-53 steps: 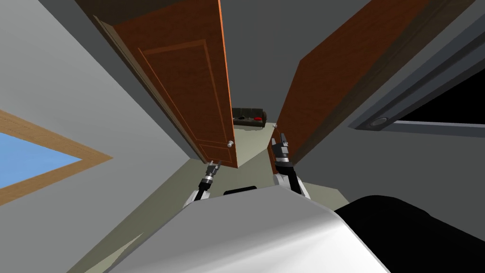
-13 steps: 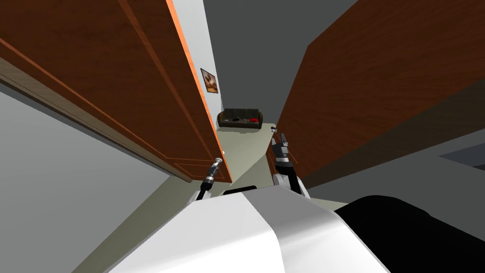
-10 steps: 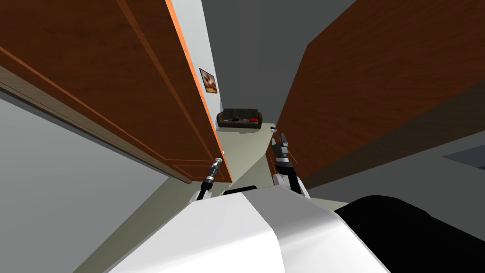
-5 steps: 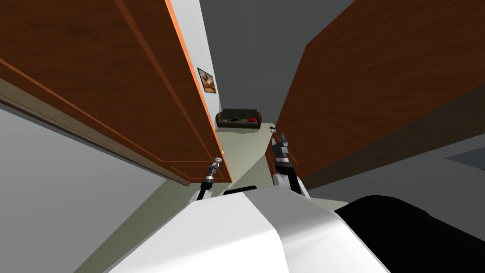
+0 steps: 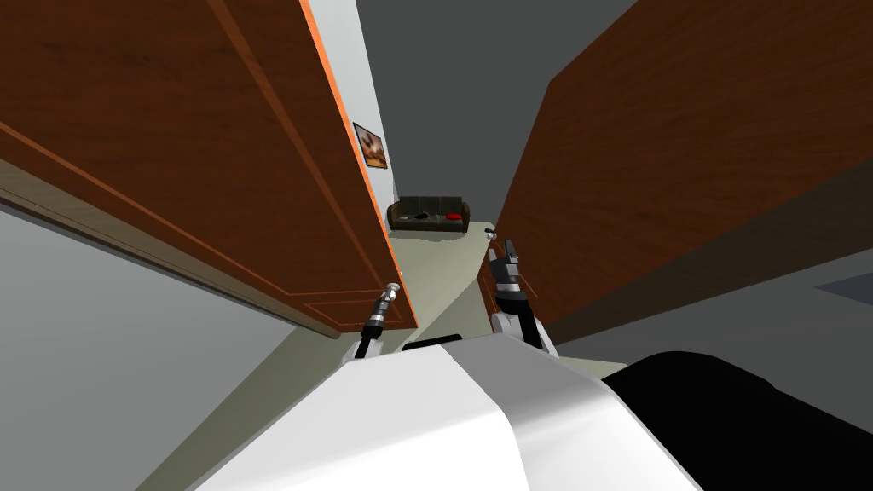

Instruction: Push the door open

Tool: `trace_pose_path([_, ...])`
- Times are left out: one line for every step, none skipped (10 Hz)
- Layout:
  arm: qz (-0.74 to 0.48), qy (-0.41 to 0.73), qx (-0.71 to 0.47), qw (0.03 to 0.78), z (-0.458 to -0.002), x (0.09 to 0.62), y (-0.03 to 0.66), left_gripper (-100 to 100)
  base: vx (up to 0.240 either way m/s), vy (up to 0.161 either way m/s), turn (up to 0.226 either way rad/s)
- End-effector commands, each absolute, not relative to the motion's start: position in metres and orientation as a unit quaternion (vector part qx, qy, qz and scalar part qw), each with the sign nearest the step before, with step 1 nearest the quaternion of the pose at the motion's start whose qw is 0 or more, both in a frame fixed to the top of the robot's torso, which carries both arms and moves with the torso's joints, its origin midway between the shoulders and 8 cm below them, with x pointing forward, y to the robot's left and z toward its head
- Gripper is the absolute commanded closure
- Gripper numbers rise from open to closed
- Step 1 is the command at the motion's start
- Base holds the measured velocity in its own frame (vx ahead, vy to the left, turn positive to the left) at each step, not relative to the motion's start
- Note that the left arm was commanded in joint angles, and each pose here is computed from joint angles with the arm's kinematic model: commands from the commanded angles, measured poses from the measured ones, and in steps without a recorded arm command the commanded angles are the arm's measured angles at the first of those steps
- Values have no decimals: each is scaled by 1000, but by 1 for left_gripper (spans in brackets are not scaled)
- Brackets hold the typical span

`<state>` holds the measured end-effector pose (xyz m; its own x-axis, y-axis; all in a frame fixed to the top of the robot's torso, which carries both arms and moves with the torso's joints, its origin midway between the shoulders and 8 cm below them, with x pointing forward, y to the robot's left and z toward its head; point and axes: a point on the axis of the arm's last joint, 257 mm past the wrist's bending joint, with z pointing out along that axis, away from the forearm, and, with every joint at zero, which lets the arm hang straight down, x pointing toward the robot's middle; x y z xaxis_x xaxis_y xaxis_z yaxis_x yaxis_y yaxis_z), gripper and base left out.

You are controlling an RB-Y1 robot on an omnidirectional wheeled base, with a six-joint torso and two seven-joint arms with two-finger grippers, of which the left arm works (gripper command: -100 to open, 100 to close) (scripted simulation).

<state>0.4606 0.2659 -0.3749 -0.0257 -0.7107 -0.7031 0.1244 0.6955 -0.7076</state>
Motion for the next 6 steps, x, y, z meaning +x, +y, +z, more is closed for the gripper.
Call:
trace_pose_path([-330,628,-257,657,-371,462,276,100,53,16,-42])
trace_pose_path([-336,626,-262,654,-371,462,276,100,35,11,-24])
trace_pose_path([-347,616,-281,649,-370,463,278,100,37,0,-18])
trace_pose_path([-349,615,-283,648,-370,463,278,100,28,4,-1])
trace_pose_path([-363,603,-304,642,-369,464,281,100,36,3,-38])
trace_pose_path([-333,621,-270,656,-371,457,288,-100,1,-36,38])
